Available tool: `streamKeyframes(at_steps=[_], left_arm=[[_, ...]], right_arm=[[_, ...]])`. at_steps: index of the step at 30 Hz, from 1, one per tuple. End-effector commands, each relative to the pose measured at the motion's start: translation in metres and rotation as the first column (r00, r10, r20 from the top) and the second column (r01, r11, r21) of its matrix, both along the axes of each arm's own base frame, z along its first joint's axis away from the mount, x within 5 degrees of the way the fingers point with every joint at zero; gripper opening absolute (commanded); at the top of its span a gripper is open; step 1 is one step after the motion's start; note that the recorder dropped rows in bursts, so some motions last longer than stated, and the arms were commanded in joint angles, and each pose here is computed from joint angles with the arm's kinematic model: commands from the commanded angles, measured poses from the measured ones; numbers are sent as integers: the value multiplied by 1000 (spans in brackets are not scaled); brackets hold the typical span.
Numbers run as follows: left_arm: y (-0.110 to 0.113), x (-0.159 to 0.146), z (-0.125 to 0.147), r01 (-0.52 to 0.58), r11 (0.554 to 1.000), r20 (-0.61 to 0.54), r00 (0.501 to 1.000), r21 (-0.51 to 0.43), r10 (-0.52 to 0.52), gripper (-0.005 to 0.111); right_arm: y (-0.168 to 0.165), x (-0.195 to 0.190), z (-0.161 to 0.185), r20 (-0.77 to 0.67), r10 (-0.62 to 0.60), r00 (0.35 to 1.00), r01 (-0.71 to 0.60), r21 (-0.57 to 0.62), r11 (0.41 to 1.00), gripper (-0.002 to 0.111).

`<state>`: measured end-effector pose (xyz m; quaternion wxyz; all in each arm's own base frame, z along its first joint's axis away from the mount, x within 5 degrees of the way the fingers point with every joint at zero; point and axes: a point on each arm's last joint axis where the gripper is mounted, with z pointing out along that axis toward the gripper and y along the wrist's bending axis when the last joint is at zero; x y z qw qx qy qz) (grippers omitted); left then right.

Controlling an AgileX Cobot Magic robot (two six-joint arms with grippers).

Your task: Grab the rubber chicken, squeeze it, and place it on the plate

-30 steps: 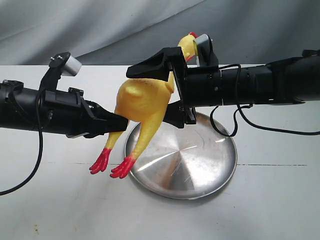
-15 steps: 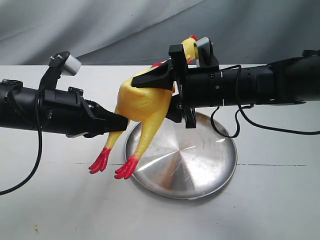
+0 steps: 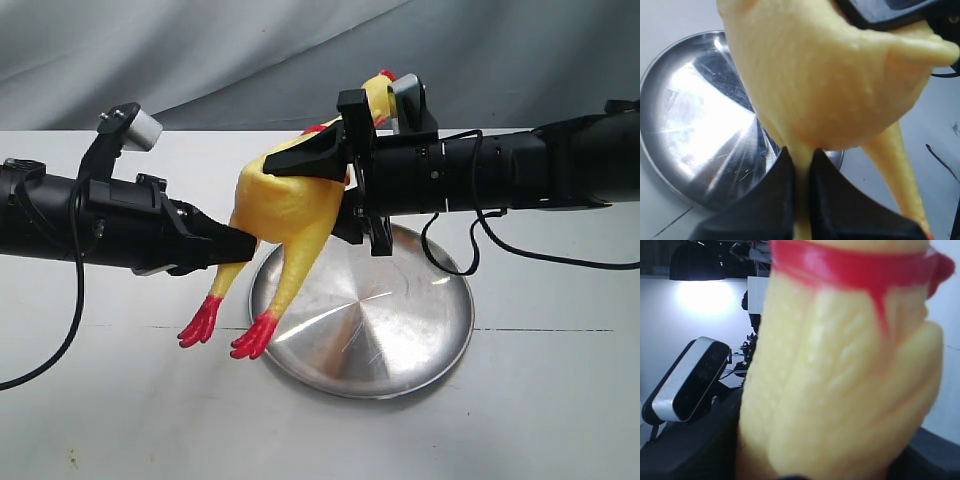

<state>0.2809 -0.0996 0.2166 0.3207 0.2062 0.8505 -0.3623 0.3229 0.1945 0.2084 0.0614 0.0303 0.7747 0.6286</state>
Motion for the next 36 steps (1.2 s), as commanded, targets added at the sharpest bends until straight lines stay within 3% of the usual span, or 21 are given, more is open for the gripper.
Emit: streamKeyframes(at_steps=[1,5,7,22,25,28,32,36], left_arm=[[-2,0,5,-1,1000,8,1000,-21,1,0],[-2,0,5,-1,1000,8,1000,-21,1,0],[-2,0,5,-1,1000,8,1000,-21,1,0],[-2,0,5,2,1000,9,1000,-13,-2,0],[-2,0,5,0,1000,10,1000,-11,0,0],[-2,0,4,4,1000,10,1000,-8,-3,0],[-1,-1,4,9,1000,9,1000,0,-9,0],[-2,-1,4,11,1000,7,1000,-1,-11,0]], right_arm=[[0,1,5,14,-1,1000,0,16,1000,34],[-1,3,3,30,-26,999,27,-12,1000,83],[-1,5,1,32,-47,998,48,-31,998,102],[-1,4,2,28,-40,999,40,-23,999,104],[-1,3,3,27,-24,999,24,-9,1000,98],[-1,3,3,27,-24,999,24,-8,1000,80],[0,1,4,25,-7,1000,7,7,1000,47],[1,-1,7,64,29,998,-31,28,999,0]])
